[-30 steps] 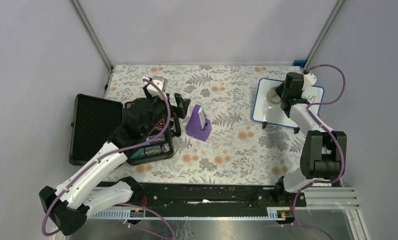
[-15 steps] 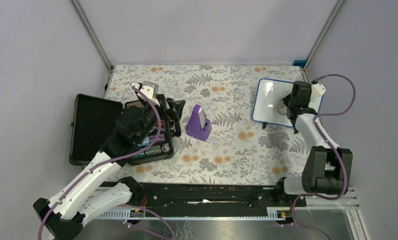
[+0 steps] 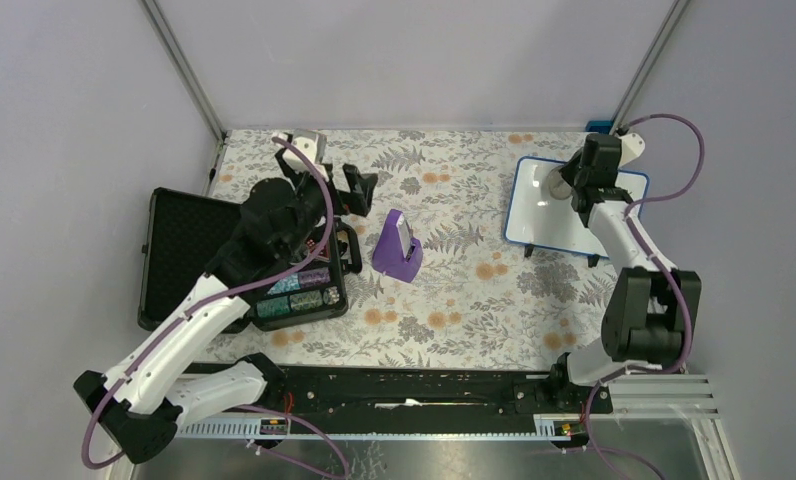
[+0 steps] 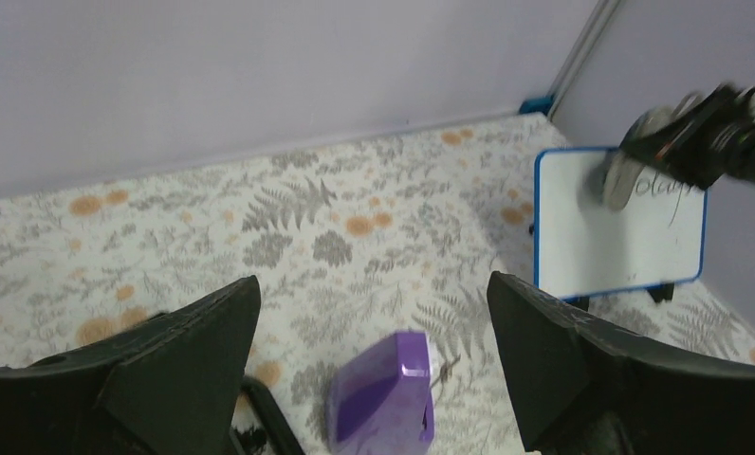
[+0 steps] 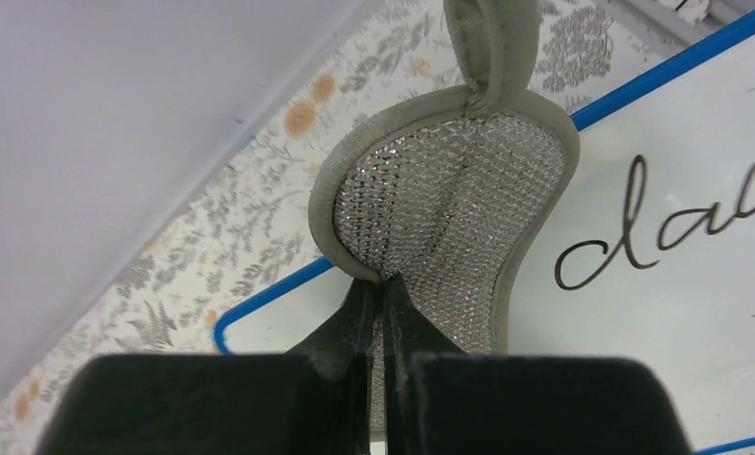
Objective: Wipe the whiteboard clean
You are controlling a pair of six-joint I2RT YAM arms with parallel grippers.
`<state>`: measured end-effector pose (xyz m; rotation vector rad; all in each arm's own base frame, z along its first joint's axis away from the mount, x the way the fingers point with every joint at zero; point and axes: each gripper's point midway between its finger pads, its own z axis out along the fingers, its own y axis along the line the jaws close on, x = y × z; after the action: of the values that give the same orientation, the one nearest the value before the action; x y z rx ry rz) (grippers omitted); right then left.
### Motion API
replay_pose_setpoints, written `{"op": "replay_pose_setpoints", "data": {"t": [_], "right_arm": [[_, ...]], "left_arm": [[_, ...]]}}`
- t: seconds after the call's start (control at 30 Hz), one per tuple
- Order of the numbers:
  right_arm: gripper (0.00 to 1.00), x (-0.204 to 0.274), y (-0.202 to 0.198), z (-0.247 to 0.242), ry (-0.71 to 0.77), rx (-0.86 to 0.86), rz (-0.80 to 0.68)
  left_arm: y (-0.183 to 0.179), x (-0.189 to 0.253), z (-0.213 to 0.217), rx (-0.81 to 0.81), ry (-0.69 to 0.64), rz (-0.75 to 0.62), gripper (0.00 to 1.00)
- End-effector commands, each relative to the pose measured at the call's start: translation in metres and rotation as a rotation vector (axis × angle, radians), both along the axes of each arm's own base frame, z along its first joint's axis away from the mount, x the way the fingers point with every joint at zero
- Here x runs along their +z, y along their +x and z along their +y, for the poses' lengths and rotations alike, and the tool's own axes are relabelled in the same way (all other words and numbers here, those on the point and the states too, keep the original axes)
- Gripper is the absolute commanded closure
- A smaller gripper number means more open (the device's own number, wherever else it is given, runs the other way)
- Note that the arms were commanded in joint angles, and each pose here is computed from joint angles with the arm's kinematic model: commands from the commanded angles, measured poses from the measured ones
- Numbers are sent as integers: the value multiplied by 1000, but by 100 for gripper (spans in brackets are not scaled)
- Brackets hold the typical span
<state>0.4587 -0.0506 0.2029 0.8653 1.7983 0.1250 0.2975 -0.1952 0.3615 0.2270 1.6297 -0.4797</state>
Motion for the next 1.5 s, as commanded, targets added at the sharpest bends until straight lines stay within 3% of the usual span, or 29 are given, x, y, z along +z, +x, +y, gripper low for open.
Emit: {"op": "replay_pose_setpoints", "data": {"t": [0.0, 0.2, 0.5, 0.67, 0.9, 1.2, 1.47], "right_arm": [[100, -19, 18, 5, -25, 52, 70], [100, -46, 4, -10, -88, -5, 154], [100, -70, -36, -25, -119, -67, 224], [100, -54, -56, -33, -133, -110, 187], [100, 6, -61, -40, -202, -124, 61], [100, 58, -16, -16, -133, -15, -97], [100, 24, 19, -5, -88, 15, -42]], "left_arm": [[19, 54, 1, 67, -44, -130, 1], [35, 39, -13, 52, 10, -130, 1], [26, 24, -17, 8, -13, -155, 1], [19, 19, -15, -1, -7, -162, 1], [9, 29, -17, -37, -53, -177, 1], [7, 24, -16, -36, -46, -180, 1], [11, 15, -21, -36, -24, -165, 1]]}}
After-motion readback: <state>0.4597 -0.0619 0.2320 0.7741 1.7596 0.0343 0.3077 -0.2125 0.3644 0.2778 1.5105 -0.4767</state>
